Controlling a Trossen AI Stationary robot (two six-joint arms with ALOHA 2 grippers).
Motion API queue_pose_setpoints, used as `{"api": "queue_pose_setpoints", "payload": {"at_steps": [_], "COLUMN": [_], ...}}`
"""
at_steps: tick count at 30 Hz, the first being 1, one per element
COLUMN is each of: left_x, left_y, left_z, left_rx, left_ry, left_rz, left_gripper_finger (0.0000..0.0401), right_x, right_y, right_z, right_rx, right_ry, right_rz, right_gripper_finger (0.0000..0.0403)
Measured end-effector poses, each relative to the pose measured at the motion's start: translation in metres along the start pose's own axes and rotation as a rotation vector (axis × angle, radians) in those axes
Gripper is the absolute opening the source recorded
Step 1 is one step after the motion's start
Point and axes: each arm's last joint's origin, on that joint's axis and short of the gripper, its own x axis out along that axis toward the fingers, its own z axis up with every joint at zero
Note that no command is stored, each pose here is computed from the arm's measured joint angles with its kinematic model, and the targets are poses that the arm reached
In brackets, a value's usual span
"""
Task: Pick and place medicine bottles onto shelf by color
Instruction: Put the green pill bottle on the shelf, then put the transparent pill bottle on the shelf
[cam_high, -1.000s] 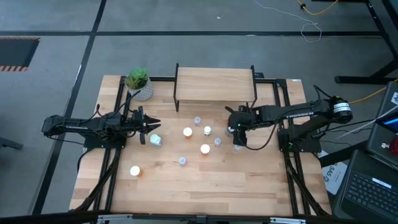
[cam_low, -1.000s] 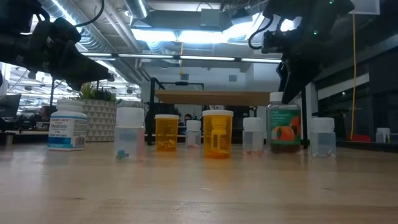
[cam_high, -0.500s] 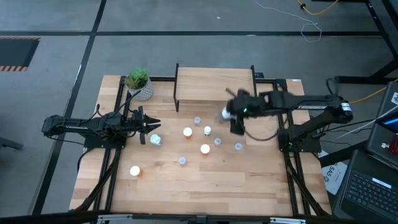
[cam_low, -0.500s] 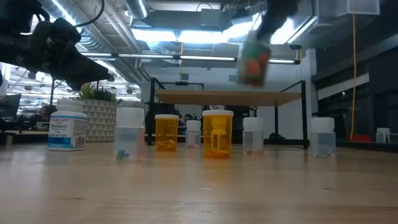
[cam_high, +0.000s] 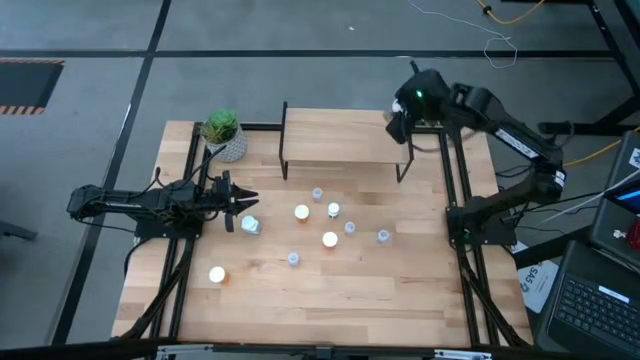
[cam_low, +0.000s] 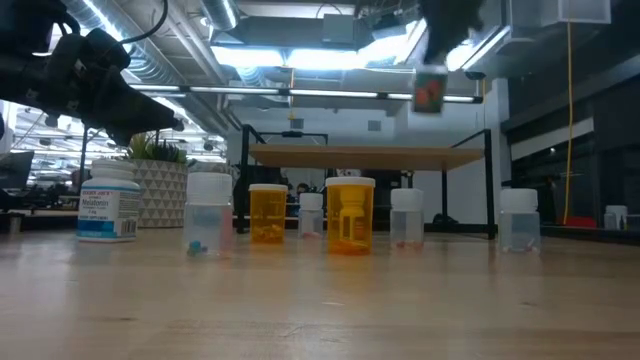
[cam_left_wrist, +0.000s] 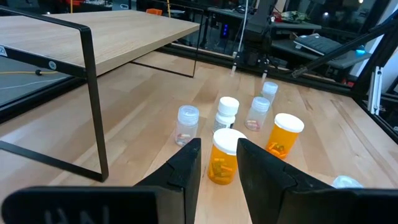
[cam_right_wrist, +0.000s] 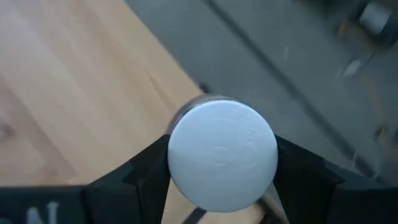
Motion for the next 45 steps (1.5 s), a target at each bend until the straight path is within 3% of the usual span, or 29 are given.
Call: {"api": "queue_pose_setpoints", "payload": {"at_steps": [7,15,22,29,32,35,38,40,42,45], "left_x": [0.000,0.000,0.000,0.000,0.000,0.000,0.000,0.000,0.000,0.000], "left_y": [0.000,0.000,0.000,0.000,0.000,0.000,0.000,0.000,0.000,0.000], "left_z": [0.000,0.000,0.000,0.000,0.000,0.000,0.000,0.000,0.000,0.000], "left_rx": [0.000,0.000,0.021,0.052,0.051,0.051,0.051,0.051,0.051,0.051], "left_ry": [0.000,0.000,0.000,0.000,0.000,0.000,0.000,0.000,0.000,0.000], "left_rz": [0.000,0.000,-0.001,0.000,0.000,0.000,0.000,0.000,0.000,0.000], "left_gripper_finger": [0.0098,0.0098,0.0098,0.0098,0.0098,0.0098,0.0098,0.0098,0.0098,0.0098], "right_x": [0.049,0.071,0.074,0.041,0.019,-0.006,-0.026,-0.035,-0.041,-0.040], "right_y": [-0.026,-0.028,-0.028,-0.040,-0.038,-0.025,-0.003,0.015,0.037,0.070], "right_z": [-0.013,-0.007,-0.005,0.022,0.034,0.040,0.037,0.029,0.017,-0.004], "right_rx": [0.101,0.088,0.075,0.125,0.142,0.127,0.060,0.006,-0.054,-0.107], "right_ry": [0.137,0.119,0.112,-0.035,-0.110,-0.150,-0.126,-0.063,0.029,0.168], "right_rz": [0.122,0.124,0.112,0.088,0.233,0.499,0.784,0.906,0.944,0.850], "right_gripper_finger": [0.0235,0.0239,0.0350,0.0376,0.0377,0.0378,0.0378,0.0378,0.0378,0.0376]}}
